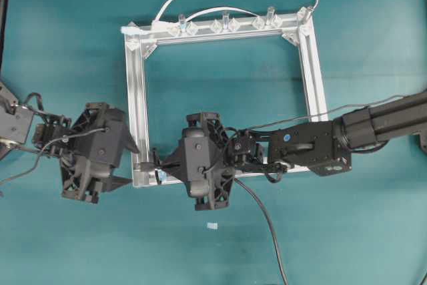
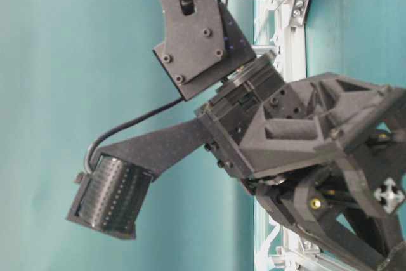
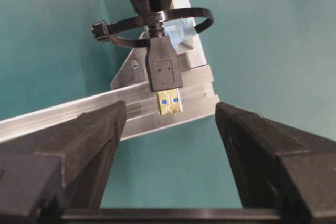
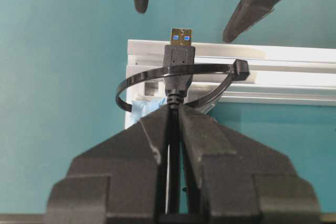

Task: Insert the wire through the string loop located on the left side.
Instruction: 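Move the left gripper to the connector tip emerging from the loop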

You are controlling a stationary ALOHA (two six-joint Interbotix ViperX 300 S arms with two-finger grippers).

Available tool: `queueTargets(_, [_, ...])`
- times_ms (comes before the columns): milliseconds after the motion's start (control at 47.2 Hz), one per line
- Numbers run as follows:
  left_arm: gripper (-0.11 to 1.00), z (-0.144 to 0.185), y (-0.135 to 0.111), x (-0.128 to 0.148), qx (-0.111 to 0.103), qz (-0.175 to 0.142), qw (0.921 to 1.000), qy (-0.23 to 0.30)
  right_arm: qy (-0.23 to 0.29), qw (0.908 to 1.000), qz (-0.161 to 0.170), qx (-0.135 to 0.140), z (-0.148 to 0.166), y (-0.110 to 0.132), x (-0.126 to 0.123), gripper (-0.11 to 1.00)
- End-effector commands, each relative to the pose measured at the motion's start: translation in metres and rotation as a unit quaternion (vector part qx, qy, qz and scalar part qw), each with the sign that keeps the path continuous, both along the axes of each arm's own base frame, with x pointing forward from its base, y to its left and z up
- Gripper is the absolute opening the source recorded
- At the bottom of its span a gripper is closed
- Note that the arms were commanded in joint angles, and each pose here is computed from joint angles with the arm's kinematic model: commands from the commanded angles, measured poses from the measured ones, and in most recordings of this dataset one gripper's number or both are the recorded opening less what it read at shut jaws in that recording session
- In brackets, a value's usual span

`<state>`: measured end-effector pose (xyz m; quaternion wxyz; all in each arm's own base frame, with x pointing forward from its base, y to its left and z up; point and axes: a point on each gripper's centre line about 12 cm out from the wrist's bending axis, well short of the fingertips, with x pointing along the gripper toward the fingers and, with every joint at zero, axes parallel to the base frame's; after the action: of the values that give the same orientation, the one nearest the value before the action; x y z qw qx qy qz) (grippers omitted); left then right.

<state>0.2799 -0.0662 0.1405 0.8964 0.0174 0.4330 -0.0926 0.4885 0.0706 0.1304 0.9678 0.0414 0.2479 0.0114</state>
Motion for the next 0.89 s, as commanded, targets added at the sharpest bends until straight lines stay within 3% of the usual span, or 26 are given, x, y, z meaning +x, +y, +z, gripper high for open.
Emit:
queueTargets(0, [0.77,0.007,-0.002,0.011,-0.006,0.005,0.9998,-0.016,-0.027,0.9996,-0.001,0.001,0.019,-0.001,0.007,0.08])
queueTargets(212, [0.85,-0.001,0.0,0.027,-0.005,0.014,0.9998,-0.015,-0.028,0.9996,-0.001,0.001,0.02,-0.001,0.007,0.08])
queueTargets(869, [0.84,-0.011,0.002,0.034,-0.003,0.019,0.9998,-0.005,-0.028,0.9996,0.005,-0.006,0.02,0.0,0.007,0.08])
